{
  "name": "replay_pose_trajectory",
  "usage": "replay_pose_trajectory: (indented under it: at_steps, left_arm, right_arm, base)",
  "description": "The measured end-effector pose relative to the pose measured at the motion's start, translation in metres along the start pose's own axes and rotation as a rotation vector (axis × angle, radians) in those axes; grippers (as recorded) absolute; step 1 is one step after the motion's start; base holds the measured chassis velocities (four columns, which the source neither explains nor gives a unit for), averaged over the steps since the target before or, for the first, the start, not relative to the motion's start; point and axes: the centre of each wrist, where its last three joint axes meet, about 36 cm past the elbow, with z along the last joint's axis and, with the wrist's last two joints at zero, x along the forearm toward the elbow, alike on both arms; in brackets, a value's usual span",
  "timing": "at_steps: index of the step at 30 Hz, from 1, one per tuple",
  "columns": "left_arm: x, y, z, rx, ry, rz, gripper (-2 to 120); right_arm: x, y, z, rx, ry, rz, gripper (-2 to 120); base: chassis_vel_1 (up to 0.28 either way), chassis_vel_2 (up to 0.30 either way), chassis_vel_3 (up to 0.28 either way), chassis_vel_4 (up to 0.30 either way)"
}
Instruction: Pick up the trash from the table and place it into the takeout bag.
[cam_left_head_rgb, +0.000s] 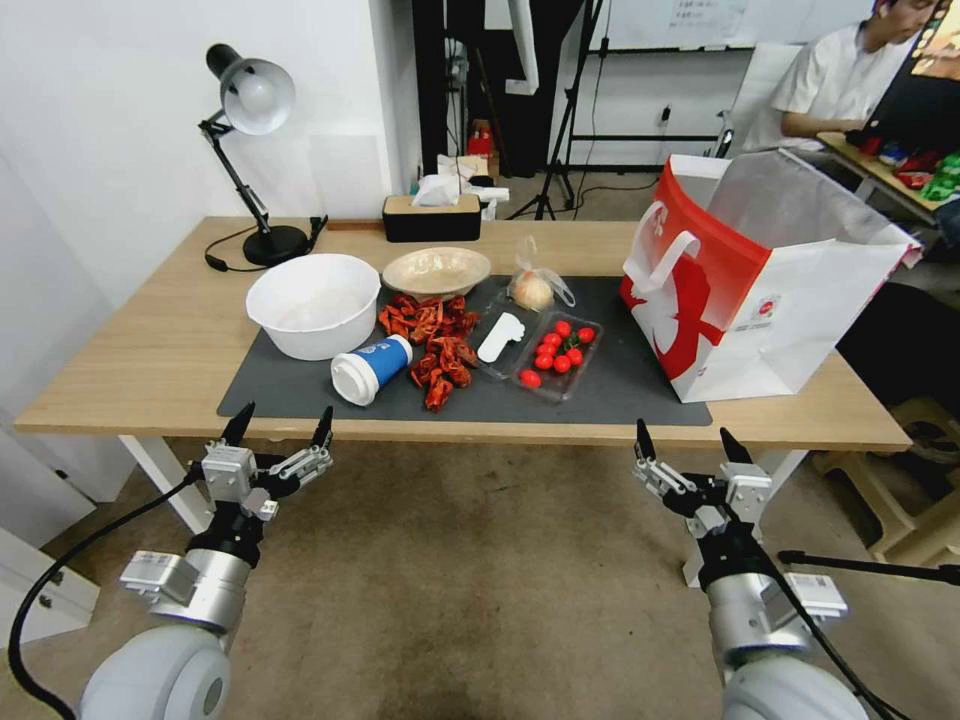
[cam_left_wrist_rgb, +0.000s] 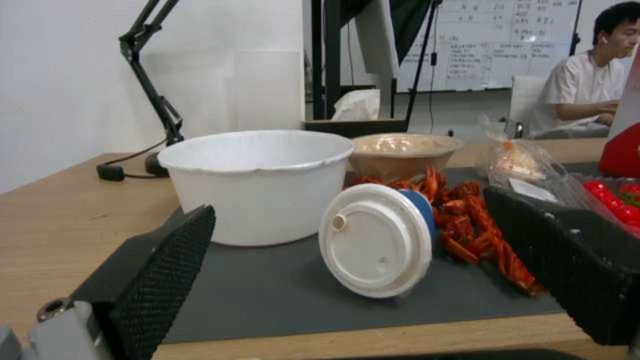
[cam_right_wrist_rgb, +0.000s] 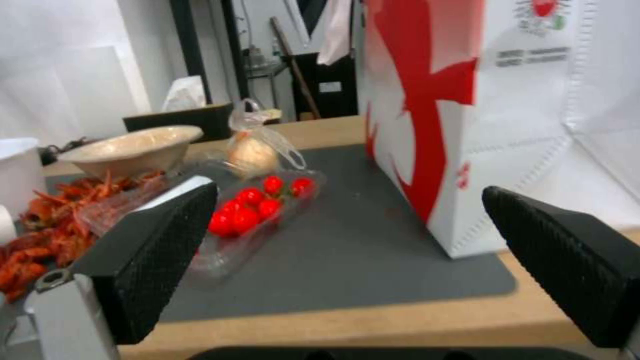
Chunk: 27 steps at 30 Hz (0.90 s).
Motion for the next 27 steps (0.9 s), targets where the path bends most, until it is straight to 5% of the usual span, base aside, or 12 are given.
replay_pose_trajectory:
  at_steps: [12, 27]
  left_arm:
    - [-0.002, 0.001, 0.003, -0.003, 0.007, -0.001, 100]
    - [0.001, 0.005, 0.001, -0.013, 0.009, -0.025, 100]
  right_arm:
    - [-0.081, -0.003, -0.018, 0.019, -0.045, -0.212, 100]
    - [-0.174, 0.049, -0.027, 0.106, 0.036, -0.292, 100]
  base:
    - [0.000, 0.000, 0.000, 0.000]
    - [0.000, 0.000, 0.000, 0.000]
